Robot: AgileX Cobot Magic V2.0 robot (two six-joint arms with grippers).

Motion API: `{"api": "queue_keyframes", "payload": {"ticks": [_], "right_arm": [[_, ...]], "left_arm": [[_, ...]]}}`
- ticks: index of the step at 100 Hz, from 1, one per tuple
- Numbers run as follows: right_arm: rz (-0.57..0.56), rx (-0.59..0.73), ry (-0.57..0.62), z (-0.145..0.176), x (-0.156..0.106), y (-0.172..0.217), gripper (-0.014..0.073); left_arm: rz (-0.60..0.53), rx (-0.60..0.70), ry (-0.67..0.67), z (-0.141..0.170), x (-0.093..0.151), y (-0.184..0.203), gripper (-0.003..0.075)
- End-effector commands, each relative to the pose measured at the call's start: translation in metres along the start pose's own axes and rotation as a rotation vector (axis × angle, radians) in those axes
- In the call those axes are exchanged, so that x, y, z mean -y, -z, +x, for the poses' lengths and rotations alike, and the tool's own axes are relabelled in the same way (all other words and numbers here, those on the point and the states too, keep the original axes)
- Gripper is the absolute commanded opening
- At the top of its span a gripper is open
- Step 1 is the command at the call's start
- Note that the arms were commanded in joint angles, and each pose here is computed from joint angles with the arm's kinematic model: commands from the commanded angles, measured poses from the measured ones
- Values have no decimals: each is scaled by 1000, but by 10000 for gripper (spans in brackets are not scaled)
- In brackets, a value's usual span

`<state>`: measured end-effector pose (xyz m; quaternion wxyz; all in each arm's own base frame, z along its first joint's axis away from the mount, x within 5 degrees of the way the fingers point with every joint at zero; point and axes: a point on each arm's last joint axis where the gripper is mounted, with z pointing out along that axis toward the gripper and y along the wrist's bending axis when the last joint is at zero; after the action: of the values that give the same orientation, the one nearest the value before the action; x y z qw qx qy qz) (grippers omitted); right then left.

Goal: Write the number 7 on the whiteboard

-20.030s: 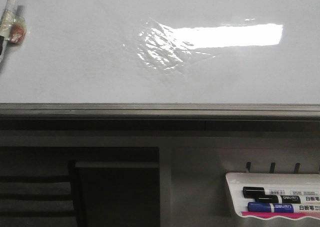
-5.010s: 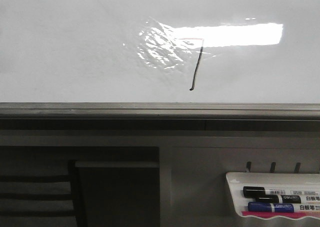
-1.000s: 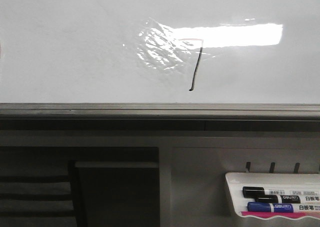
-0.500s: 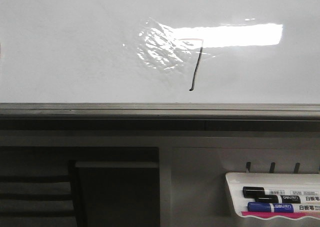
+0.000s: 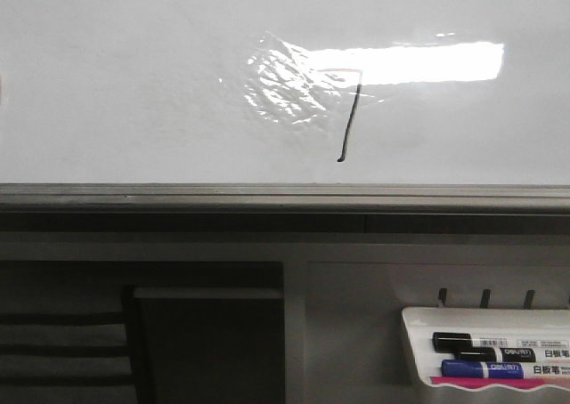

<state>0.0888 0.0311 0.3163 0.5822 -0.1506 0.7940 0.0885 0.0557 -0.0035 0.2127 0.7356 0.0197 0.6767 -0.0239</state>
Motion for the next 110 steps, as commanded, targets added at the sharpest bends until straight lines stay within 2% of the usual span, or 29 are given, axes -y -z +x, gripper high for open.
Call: {"api": "queue_keyframes", "payload": {"ticks": [1,18,41,72,110], "right_arm": [[31,112,8,-10,3,8,-71],[128,218,-6,11,8,23,-71],[279,333,-19,60,12,25,-71],[334,353,-24,121,13,5,-71],[334,346,-25,125,13,3,-71]], "left_arm": [[-6,71,9,3,-1,2,-20],[-6,71,9,3,-1,2,-20],[-6,71,9,3,-1,2,-20],[-6,71,9,3,-1,2,-20],[-6,71,9,3,-1,2,-20]]}}
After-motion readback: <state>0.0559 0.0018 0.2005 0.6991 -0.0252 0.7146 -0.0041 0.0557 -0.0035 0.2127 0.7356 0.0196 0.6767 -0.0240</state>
